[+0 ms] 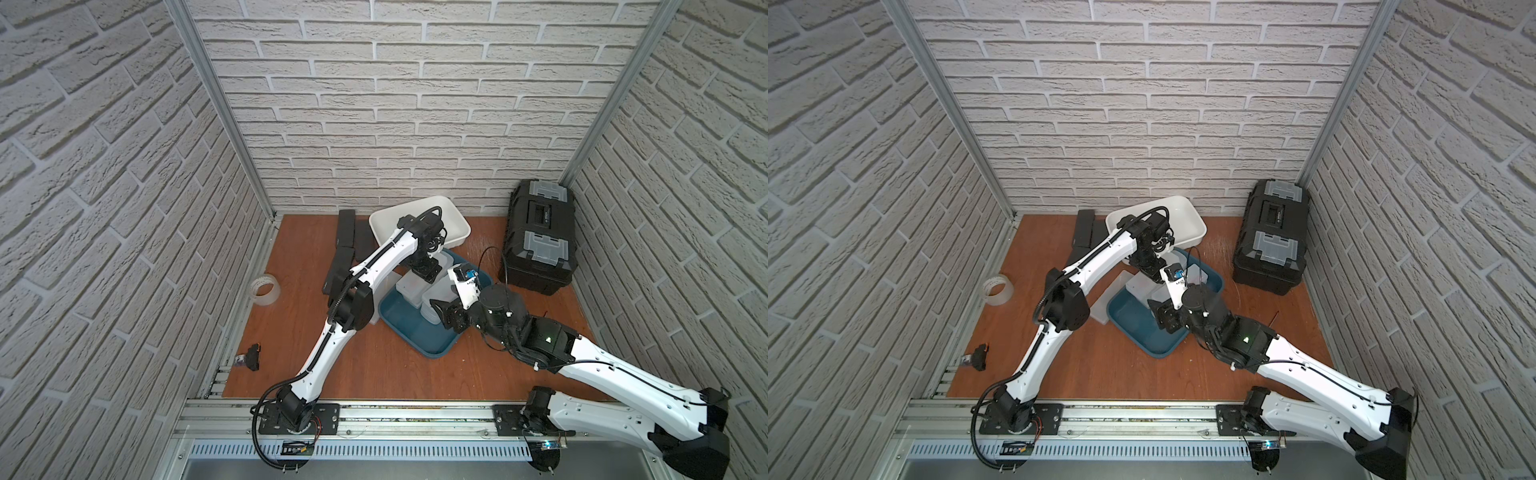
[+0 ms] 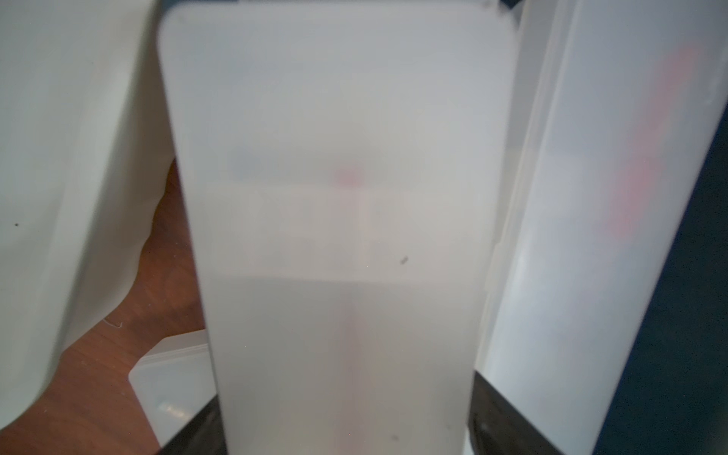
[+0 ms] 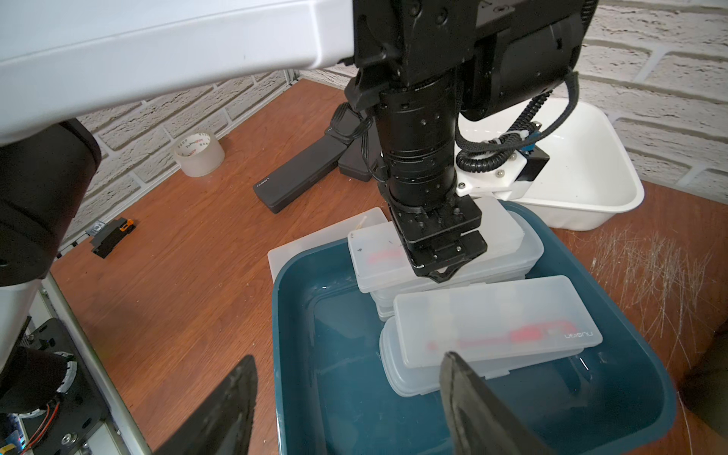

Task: Place the pencil cases by color into the storage box
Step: Place the pencil case at the storage box.

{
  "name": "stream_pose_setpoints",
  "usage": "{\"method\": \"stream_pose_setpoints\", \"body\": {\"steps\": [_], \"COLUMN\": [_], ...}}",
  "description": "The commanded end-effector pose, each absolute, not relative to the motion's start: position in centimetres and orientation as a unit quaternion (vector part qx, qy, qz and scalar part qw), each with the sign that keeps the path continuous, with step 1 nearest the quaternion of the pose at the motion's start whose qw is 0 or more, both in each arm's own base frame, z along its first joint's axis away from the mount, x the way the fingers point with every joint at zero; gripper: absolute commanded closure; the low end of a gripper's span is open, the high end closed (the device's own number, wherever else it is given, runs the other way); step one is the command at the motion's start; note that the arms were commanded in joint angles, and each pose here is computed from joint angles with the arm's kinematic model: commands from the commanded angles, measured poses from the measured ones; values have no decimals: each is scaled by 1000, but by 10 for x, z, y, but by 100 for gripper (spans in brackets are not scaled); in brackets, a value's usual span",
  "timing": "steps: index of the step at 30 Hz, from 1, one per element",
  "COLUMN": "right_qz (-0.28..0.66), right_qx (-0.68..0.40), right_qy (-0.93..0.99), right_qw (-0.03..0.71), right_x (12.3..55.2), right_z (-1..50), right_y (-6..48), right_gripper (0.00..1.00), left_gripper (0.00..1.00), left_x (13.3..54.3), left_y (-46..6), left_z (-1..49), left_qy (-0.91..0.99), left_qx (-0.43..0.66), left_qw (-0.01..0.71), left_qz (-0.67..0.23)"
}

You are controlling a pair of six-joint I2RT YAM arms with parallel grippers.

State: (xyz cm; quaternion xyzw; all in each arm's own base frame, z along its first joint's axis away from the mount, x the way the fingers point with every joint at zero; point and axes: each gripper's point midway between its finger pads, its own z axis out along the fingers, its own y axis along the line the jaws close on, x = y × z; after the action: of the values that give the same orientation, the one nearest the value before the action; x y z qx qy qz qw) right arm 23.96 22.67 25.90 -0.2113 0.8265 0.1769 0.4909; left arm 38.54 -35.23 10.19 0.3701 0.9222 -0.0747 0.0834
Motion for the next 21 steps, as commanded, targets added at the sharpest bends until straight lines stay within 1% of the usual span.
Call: {"method": "stream_pose_setpoints", "body": {"steps": [1, 15, 17, 21], "right_qz": [190, 199, 199, 197], "right_qx": [-202, -204, -205, -206], "right_qy": [818, 811, 810, 810], "right_qw": [503, 510, 513, 513], "right_x": [239, 234, 234, 234], "right_z": [272, 283, 284, 285], "right_y": [229, 231, 231, 231], "right_gripper": [26, 26, 26, 26], "left_gripper": [11, 7, 8, 13], "left_x": [396, 410, 409, 406], "left_y": [-346, -357, -356, -355], "left_z": [109, 188, 196, 201], "left_qy": [922, 906, 904, 904], "left_qx": [368, 357, 354, 351], "left_qw": [105, 209, 215, 217], "left_qz": [-53, -94, -103, -109]}}
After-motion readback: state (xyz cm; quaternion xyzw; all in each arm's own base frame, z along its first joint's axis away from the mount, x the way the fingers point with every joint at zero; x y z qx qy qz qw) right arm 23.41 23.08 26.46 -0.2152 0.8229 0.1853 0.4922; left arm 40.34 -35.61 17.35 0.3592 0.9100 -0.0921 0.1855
